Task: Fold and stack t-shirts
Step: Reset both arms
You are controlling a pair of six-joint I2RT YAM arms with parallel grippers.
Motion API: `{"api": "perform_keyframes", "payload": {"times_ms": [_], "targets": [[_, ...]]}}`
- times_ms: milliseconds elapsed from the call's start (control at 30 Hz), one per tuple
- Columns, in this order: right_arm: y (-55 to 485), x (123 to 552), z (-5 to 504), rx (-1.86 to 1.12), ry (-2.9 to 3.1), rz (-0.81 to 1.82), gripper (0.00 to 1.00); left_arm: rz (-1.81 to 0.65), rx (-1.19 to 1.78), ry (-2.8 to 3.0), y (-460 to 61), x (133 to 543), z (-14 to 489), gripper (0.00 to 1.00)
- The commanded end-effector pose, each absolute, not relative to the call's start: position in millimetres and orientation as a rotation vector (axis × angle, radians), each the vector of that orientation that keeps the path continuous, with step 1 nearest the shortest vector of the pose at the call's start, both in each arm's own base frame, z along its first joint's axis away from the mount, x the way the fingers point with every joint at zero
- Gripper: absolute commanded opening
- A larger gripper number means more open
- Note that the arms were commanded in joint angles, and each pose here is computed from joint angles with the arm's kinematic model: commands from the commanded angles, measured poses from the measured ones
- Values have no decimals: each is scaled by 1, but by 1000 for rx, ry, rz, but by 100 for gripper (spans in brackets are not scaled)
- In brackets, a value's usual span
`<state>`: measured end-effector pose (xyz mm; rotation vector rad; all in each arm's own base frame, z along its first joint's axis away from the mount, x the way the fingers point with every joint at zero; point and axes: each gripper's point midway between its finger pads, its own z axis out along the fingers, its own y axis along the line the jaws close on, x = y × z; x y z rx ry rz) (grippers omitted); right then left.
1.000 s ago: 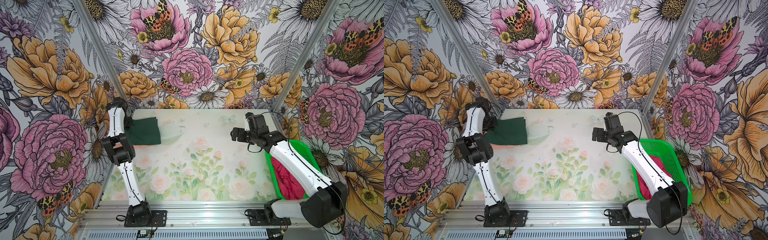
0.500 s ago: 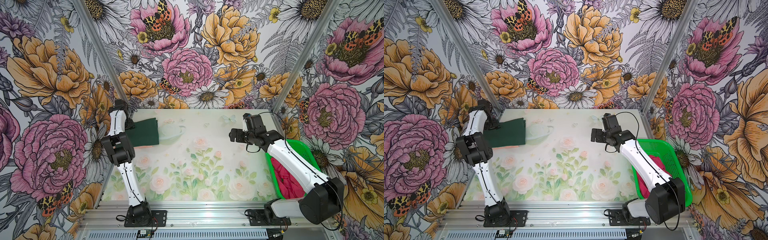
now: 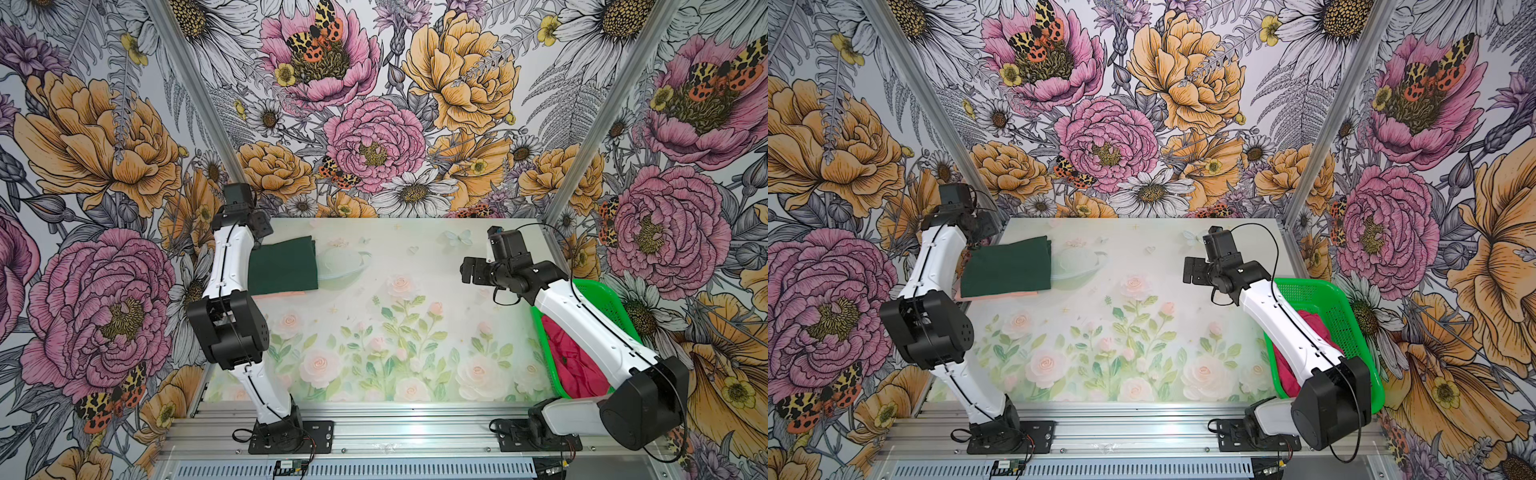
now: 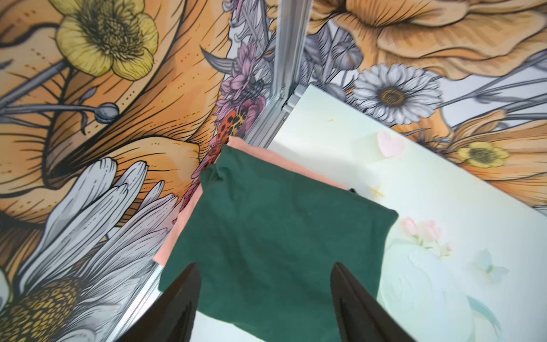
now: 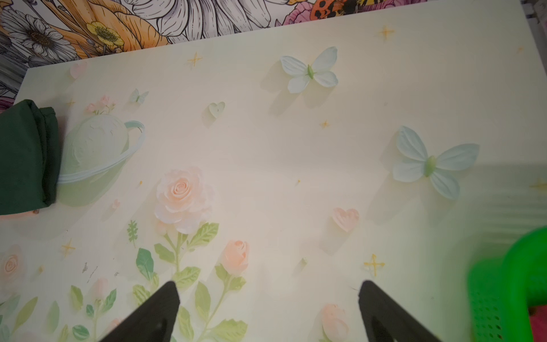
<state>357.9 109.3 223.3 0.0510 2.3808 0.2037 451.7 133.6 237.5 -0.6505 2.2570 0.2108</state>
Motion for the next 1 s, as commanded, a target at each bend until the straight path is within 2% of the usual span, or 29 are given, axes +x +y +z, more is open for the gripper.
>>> {"api": "perform_keyframes", "payload": {"times_ms": [0,100,267,433,667,800,967], "targets": [[69,351,252,78,2238,12,99,140,-489,1993,91,442,271,82],[44,341,247,89,2176,-29,99,201,-362,1908,64,407,251,90],[9,330,218,214,2163,-56,99,165,-297,1971,43,383,193,91],[-3,325,199,271,2158,-53,98,191,-223,1909,34,368,169,90],[-18,331,186,300,2128,-92,99,133,-214,1829,30,384,141,90],[-24,333,176,320,2152,-116,99,206,-239,1847,34,400,127,89],[-37,335,181,343,2056,-185,99,228,-242,1805,33,392,117,89]]}}
